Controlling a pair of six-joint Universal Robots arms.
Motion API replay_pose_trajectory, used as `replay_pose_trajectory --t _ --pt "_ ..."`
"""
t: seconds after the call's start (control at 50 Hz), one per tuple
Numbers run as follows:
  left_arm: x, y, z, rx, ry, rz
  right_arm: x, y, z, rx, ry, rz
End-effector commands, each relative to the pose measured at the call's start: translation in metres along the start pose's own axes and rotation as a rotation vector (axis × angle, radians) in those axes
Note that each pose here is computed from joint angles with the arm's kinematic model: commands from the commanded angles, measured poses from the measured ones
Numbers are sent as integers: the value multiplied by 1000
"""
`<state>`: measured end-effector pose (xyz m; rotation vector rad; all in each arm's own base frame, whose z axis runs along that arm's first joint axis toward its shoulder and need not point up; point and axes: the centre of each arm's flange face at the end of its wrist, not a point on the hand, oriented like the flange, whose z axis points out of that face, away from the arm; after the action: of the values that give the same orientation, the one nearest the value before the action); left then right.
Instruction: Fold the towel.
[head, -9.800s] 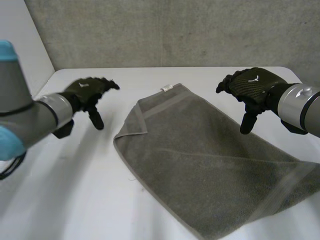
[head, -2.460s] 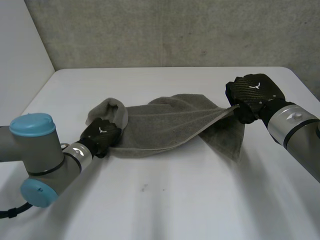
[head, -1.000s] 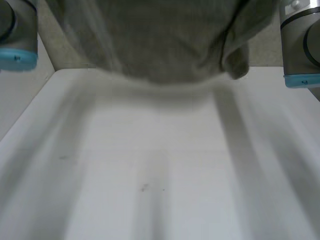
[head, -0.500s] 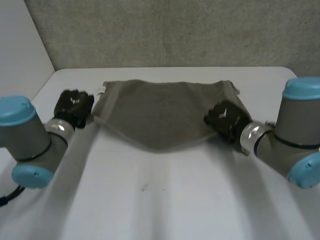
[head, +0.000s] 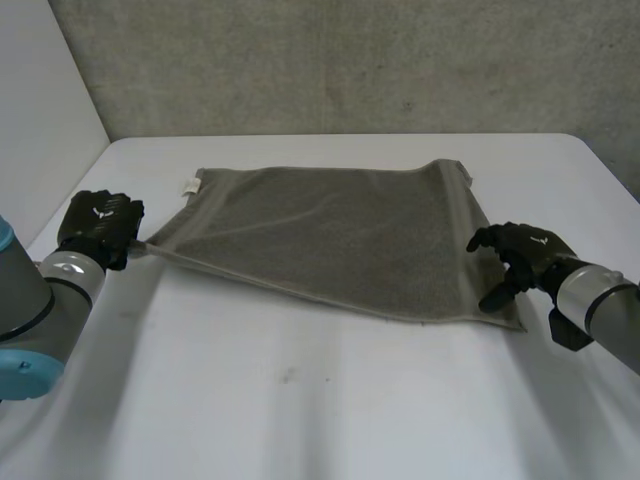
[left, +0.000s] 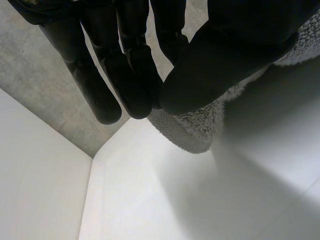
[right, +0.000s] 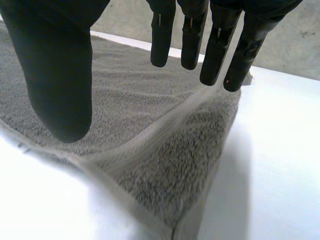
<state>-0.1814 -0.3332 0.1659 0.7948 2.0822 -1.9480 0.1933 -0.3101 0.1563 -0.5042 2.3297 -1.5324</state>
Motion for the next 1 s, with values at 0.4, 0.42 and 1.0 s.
replay_pose_trajectory --t 0.4,0.42,1.0 --pt "3 6 -1 -18 9 -3 1 32 7 15 12 -353" --pt "3 6 -1 -18 9 -3 1 32 7 15 12 -353" --pt "-15 -54 -123 -266 195 183 6 -30 -90 -473 -67 -711"
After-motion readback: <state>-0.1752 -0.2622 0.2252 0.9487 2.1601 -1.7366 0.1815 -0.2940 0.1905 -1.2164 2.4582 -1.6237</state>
